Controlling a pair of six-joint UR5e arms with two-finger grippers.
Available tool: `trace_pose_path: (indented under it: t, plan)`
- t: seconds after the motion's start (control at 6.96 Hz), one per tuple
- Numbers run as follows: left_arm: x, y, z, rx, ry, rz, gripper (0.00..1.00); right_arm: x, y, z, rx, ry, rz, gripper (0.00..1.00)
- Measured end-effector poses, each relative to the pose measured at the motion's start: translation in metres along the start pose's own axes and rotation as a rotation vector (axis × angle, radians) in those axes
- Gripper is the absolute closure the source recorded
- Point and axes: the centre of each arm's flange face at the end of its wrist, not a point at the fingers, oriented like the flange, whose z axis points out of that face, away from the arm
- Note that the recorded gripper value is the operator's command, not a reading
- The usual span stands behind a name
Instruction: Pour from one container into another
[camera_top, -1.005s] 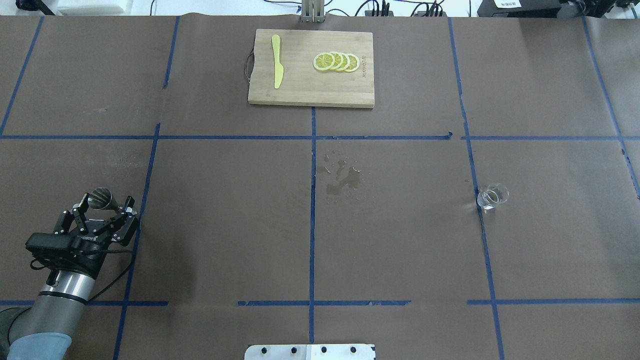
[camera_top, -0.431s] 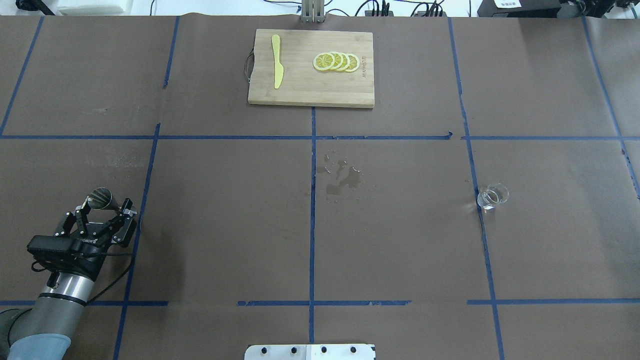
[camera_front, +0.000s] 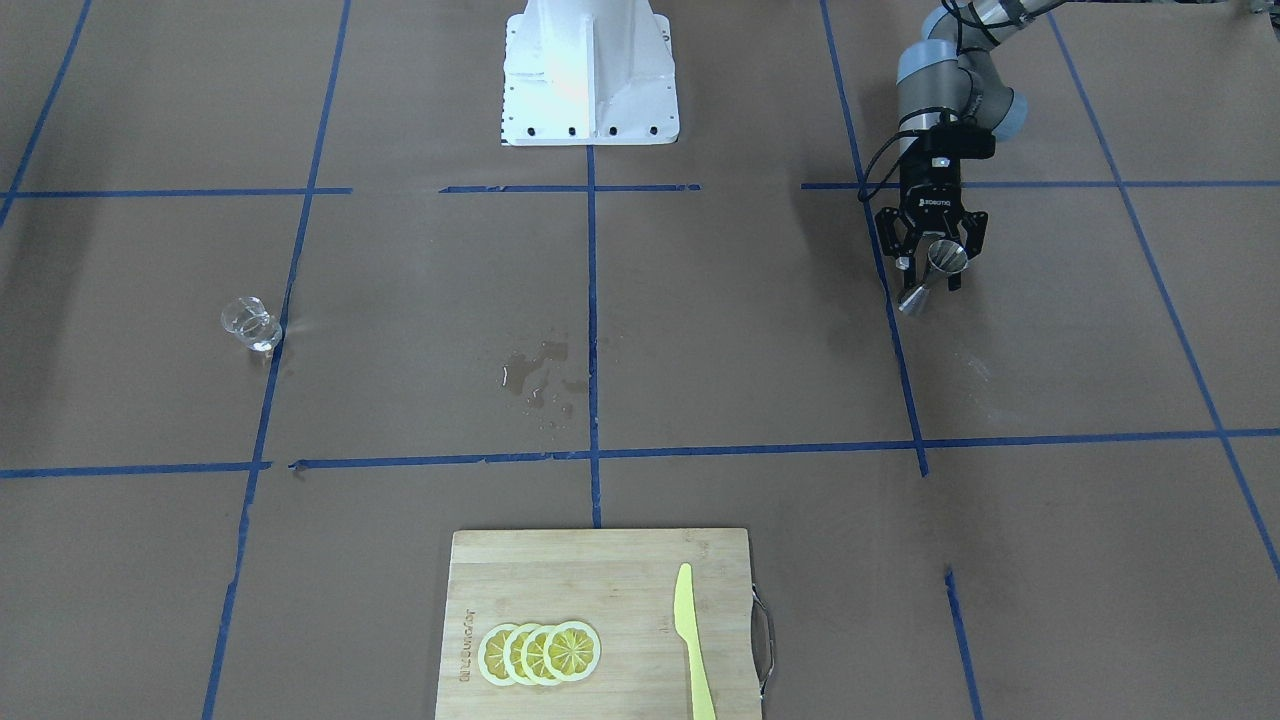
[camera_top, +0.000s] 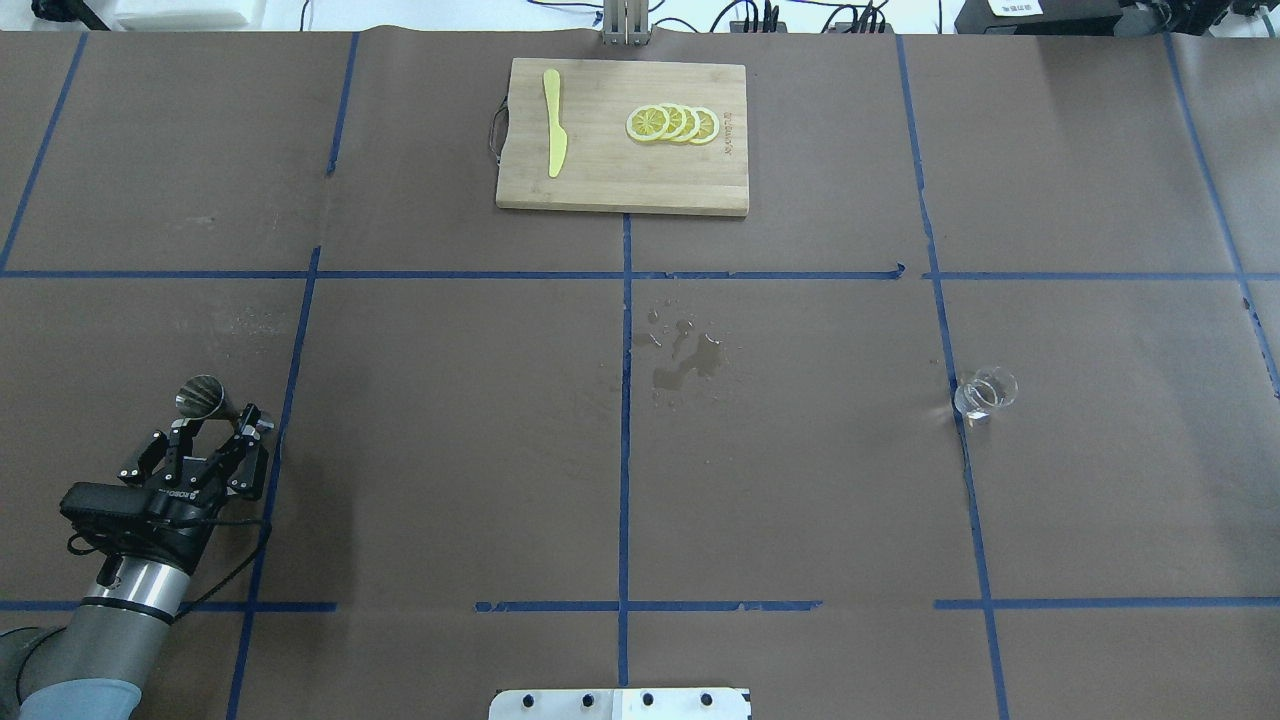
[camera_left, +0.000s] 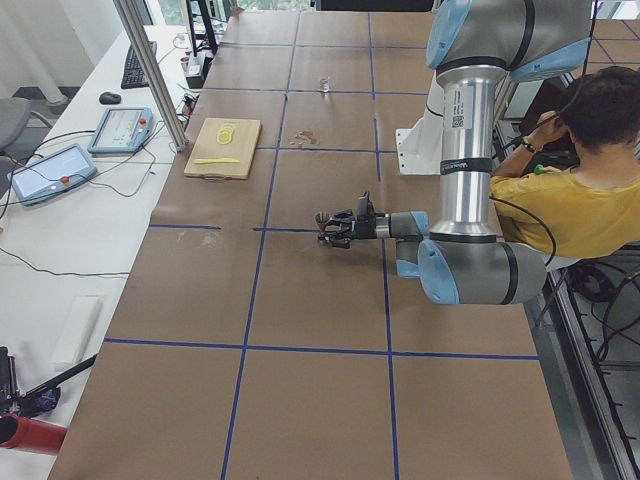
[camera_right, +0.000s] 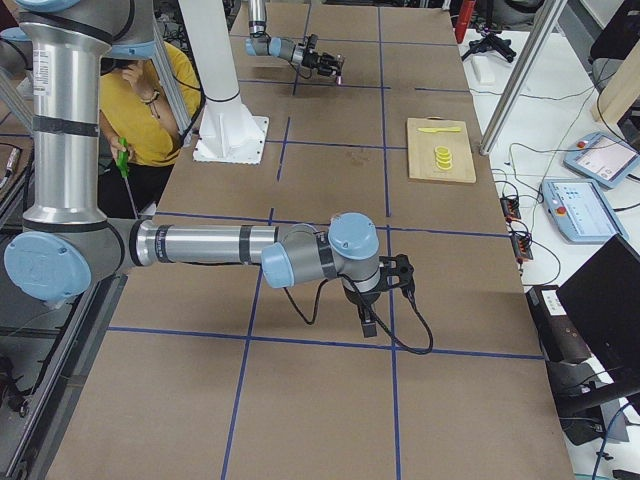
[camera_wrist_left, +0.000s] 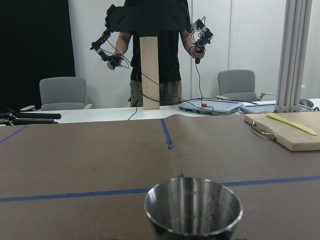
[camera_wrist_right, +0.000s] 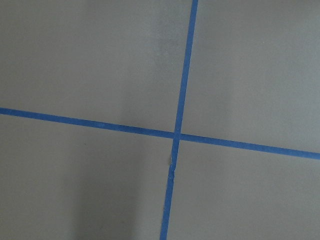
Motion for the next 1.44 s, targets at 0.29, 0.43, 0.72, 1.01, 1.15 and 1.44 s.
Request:
trace_pose_path:
  t: [0.29, 0.43, 0.72, 1.01, 1.15, 1.44]
  plan:
    - [0.0014, 0.0017, -0.0022, -0.004, 0.005, -0.001, 0.42, 0.0004, 0.0002, 0.0004, -0.001, 0.000, 0.000, 0.00]
    - [0.0018, 0.0016, -0.0026, -0.005, 0.006, -0.002, 0.40, 0.0004, 0.0002, 0.0004, -0.001, 0.000, 0.000, 0.00]
    - [0.0021, 0.0021, -0.0030, -0.006, 0.007, 0.000, 0.39, 0.0004, 0.0002, 0.0004, -0.001, 0.000, 0.001, 0.00]
    - [0.0023, 0.0030, -0.0028, -0.007, 0.007, 0.003, 0.39, 0.0005, 0.0002, 0.0005, -0.001, 0.000, 0.000, 0.00]
    - [0.0027, 0.0032, -0.0028, -0.009, 0.008, 0.004, 0.39, 0.0005, 0.0002, 0.0005, -0.001, 0.000, 0.000, 0.00]
    - [0.0046, 0.0031, -0.0027, -0.012, 0.011, 0.003, 0.39, 0.0004, 0.0000, 0.0004, 0.000, 0.000, 0.000, 0.00]
